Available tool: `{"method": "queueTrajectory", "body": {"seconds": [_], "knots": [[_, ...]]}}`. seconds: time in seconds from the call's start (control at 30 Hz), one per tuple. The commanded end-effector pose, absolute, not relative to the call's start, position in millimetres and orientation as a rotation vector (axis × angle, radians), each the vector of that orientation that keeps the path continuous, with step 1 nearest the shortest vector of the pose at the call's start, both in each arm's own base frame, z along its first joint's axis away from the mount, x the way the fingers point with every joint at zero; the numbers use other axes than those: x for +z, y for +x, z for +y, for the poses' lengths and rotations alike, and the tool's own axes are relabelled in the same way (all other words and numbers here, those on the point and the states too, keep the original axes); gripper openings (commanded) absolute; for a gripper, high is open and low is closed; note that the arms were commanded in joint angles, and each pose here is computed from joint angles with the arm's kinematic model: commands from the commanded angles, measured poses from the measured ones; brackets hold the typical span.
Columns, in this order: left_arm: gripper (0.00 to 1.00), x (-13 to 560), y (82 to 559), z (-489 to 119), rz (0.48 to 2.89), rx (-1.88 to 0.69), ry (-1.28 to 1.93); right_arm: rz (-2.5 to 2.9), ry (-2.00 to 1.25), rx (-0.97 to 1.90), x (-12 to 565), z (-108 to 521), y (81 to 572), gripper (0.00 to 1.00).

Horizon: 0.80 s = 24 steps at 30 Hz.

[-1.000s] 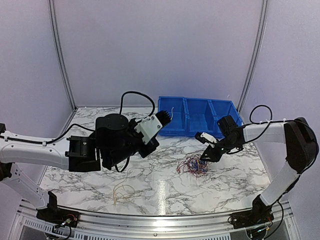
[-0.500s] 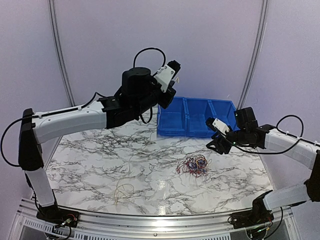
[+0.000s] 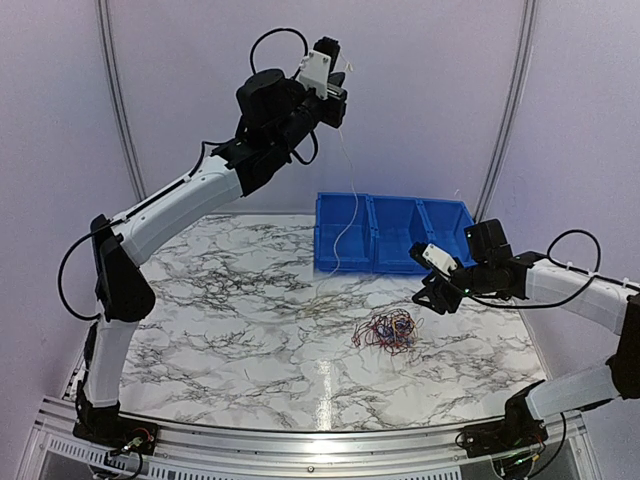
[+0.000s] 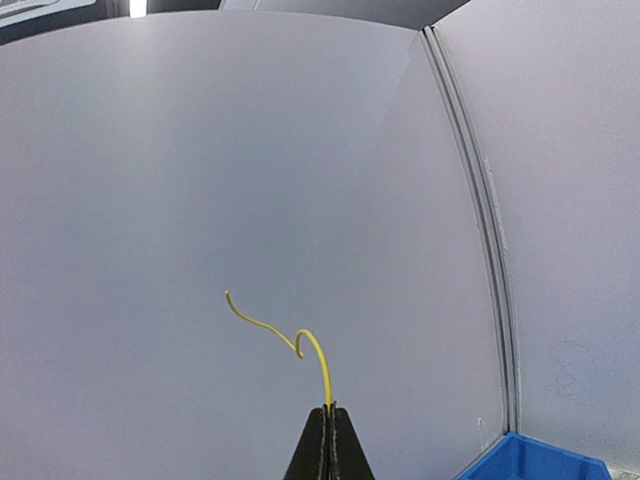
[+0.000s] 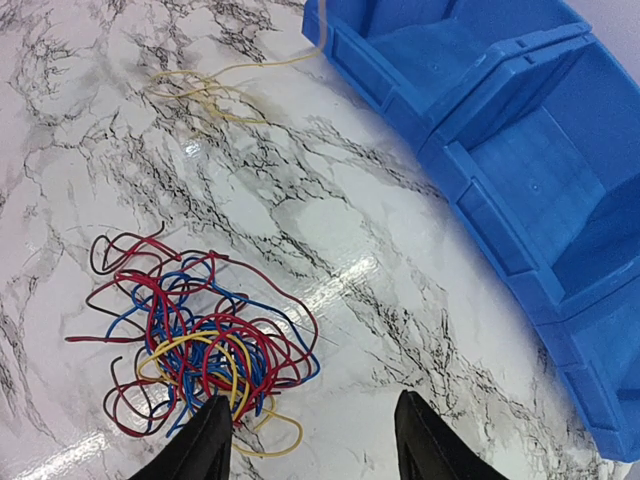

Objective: Untangle the cables

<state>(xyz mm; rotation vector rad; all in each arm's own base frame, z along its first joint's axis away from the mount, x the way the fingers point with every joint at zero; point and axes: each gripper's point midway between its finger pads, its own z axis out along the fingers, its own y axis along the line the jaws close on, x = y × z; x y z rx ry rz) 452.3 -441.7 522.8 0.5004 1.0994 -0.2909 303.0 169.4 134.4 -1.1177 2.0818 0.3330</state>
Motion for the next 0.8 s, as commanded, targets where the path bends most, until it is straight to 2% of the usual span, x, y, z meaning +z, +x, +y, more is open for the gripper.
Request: {"method": "queueTrajectory", "body": {"seconds": [0.0,0.23,0.5,0.53,0.57,0.6,0.63,0.7,0.77], "knots": [[0.00,450.0,497.9,-441.4,1.238,-0.351,0.484,2.081,-1.112,0.300,135.0,164.9,308.5,0.56],[0.00,324.3,529.5,-465.1,1.466,-0.345,0.564,2.094,-1.121,0.303,130.2,164.7,307.8,0.56],[0.00,236.0,550.7,-472.9,1.663,-0.318,0.596,2.110,-1.135,0.322,124.3,166.1,305.8,0.56],[0.07,229.8,554.4,-468.0,1.688,-0.307,0.577,2.111,-1.136,0.324,124.0,166.2,305.8,0.56],[0.33,227.7,556.9,-463.5,1.707,-0.306,0.554,2.110,-1.138,0.326,124.2,166.6,305.6,0.56],[0.50,228.8,558.3,-459.0,1.722,-0.310,0.532,2.111,-1.141,0.330,123.9,167.0,305.0,0.56],[0.62,229.5,557.5,-455.3,1.736,-0.313,0.518,2.113,-1.142,0.331,123.1,167.0,304.8,0.56],[0.74,235.3,549.8,-450.9,1.752,-0.338,0.505,2.112,-1.145,0.333,123.1,167.3,304.8,0.56],[0.79,239.4,539.2,-443.4,1.784,-0.379,0.471,2.114,-1.146,0.338,122.6,167.5,304.3,0.56]]}}
